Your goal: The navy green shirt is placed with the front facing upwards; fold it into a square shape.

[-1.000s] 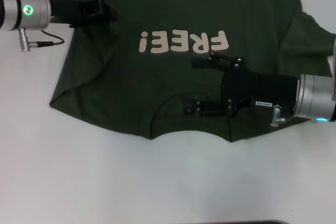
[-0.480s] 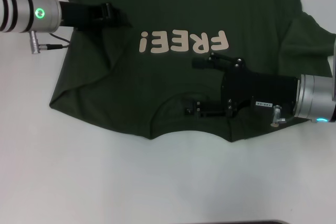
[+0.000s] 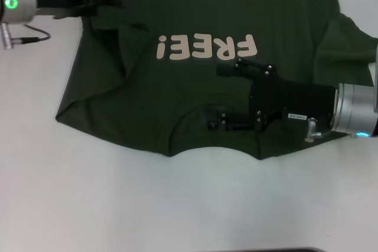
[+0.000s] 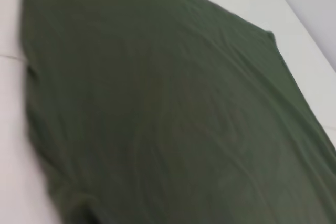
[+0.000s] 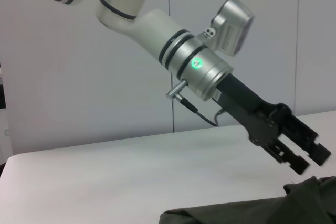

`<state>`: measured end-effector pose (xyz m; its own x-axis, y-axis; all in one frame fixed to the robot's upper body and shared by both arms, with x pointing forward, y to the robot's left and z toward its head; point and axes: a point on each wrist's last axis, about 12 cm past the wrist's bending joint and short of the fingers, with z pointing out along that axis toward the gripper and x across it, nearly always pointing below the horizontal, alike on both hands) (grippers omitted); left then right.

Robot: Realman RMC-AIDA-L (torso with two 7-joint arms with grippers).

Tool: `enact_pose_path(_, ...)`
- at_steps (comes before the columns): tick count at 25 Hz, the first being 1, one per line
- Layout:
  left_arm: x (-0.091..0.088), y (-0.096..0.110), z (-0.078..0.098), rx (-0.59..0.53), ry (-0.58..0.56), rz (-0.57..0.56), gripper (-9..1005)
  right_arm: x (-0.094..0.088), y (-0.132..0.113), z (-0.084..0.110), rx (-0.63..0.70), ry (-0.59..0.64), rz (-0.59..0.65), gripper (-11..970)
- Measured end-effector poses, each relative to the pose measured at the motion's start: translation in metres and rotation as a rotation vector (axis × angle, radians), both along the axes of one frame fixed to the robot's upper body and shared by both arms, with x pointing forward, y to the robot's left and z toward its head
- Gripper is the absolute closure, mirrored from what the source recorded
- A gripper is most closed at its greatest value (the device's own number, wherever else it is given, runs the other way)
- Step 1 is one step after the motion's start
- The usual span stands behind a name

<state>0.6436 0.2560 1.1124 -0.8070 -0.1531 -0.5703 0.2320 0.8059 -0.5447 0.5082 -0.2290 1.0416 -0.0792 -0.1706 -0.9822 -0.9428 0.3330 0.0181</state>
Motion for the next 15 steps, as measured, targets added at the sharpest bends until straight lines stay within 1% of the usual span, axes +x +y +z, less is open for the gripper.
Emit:
enact_pose_path(3, 0.0, 0.015, -0.002, 0.009, 0.014, 0.049, 362, 0.0, 0.001, 0.0, 0.001, -0.001, 0.001, 32)
enact_pose_path(6, 0.001, 0.021, -0.008, 0.019, 0.034, 0.087, 300, 0.0, 0.002, 0.0, 0.001, -0.001, 0.005, 32)
enact_pose_path(10, 0.001, 0.012, -0.015, 0.027, 0.064, 0.071, 218, 0.001, 0.002, 0.0, 0.001, -0.002, 0.005, 32)
enact_pose_path(14, 0.001, 0.004, -0.017, 0.018, 0.082, 0.05, 136, 0.001, 0.001, 0.0, 0.001, -0.002, 0.003, 32)
enact_pose_path(15, 0.0, 0.002, -0.018, 0.016, 0.085, 0.046, 136, 0.001, 0.001, 0.0, 0.001, -0.001, 0.003, 32)
